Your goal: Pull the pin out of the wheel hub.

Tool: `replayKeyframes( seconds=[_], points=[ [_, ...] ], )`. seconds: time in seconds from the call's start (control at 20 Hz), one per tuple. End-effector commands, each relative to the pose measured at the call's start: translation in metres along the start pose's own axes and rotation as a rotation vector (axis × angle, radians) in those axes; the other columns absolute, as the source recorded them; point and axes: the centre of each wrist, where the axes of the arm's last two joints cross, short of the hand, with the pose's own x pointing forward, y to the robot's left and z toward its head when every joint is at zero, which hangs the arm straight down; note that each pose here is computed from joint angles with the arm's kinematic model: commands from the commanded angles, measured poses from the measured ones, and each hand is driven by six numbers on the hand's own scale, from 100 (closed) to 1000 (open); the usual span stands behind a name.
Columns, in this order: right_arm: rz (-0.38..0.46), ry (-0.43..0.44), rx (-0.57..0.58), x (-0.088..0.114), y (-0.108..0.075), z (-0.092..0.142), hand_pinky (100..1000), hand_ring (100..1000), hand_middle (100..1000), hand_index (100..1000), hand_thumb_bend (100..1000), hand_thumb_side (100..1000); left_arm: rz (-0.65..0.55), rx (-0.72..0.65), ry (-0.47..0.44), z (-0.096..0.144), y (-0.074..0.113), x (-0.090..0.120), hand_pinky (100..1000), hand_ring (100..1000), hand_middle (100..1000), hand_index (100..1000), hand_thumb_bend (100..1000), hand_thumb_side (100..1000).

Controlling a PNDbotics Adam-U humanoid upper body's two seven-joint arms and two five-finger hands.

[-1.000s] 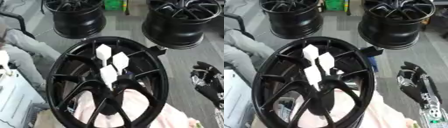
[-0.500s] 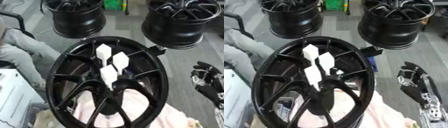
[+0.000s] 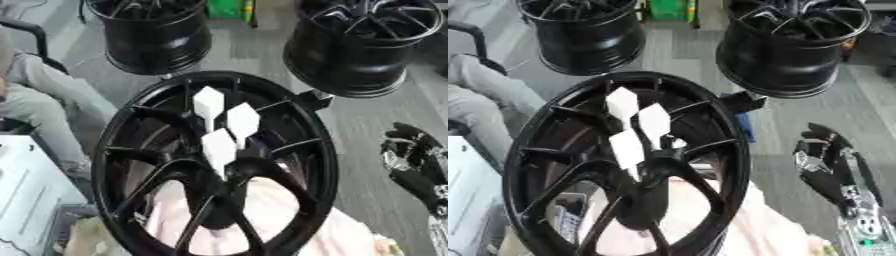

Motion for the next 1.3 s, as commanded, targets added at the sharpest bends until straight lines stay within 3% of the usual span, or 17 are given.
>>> replayKeyframes(
  seconds=[0.05,0.25,0.4,0.7,1.3],
  points=[
    [0.001,-0.028,-0.015,0.007,-0.003,-0.005,745,683,708,829,100,186,0.256,0.251,-0.054,-0.002,0.007,0.024,710,643,712,803,100,620],
    [-0.008,-0.03,-0.021,0.007,-0.002,-0.006,745,682,708,829,100,187,0.571,0.425,-0.048,-0.001,-0.017,0.056,702,629,697,791,100,668],
    [-0.016,-0.035,-0.015,0.009,0.001,-0.007,745,682,708,829,100,189,0.685,0.433,-0.04,-0.002,-0.032,0.081,703,630,697,792,100,690],
    [-0.022,-0.037,-0.019,0.009,0.002,-0.008,745,682,708,829,100,189,0.747,0.405,0.002,0.003,-0.055,0.108,701,625,691,792,100,715],
    [-0.028,-0.039,-0.02,0.01,0.003,-0.008,745,682,708,829,100,197,0.76,0.375,0.005,0.003,-0.069,0.123,702,621,685,790,100,729]
  ],
)
